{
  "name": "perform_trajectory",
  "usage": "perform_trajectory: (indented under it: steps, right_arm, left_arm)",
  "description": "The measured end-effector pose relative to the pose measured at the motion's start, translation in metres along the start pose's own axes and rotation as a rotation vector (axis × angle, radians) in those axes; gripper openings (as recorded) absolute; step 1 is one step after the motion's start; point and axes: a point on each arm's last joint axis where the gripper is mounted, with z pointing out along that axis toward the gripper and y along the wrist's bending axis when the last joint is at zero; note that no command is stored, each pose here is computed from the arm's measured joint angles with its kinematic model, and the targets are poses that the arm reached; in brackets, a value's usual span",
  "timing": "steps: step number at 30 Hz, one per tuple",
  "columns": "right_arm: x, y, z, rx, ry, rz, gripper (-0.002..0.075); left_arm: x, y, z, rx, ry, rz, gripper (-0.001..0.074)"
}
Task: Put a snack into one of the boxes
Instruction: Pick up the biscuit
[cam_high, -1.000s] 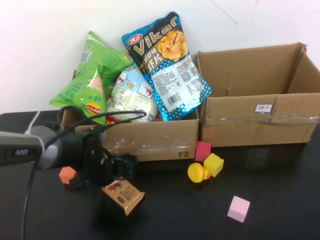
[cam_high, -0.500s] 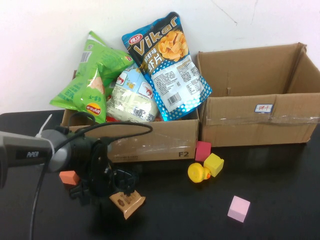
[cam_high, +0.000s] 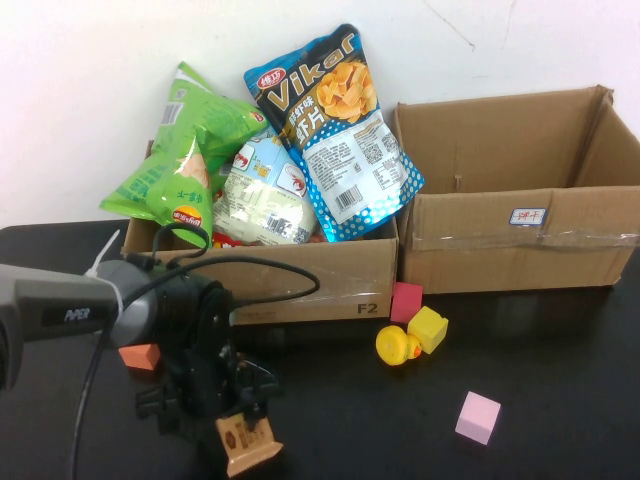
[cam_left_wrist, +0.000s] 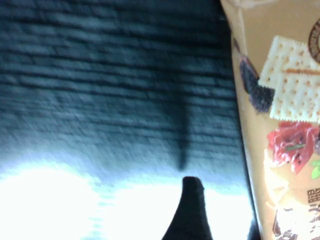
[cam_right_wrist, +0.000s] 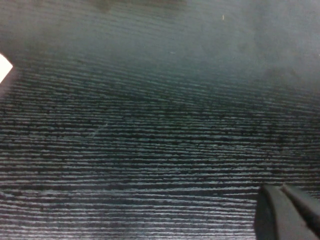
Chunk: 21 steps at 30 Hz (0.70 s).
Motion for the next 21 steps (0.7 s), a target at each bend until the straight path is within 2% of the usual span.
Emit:
perform_trajectory:
  steps: [14,21]
  right_arm:
    - [-0.002,0.002,0.000,-0.021,-0.020,0.009,0.0005]
    - [-0.002,0.002,0.000,-0.026,-0.027,0.010,0.0004]
  left_arm:
    - [-0.002,-0.011,0.003,0.099,-0.039,-0.093,0.0525]
    - [-0.001,-0.011,0.013,0.084,-0.026,-0.097,0.0524]
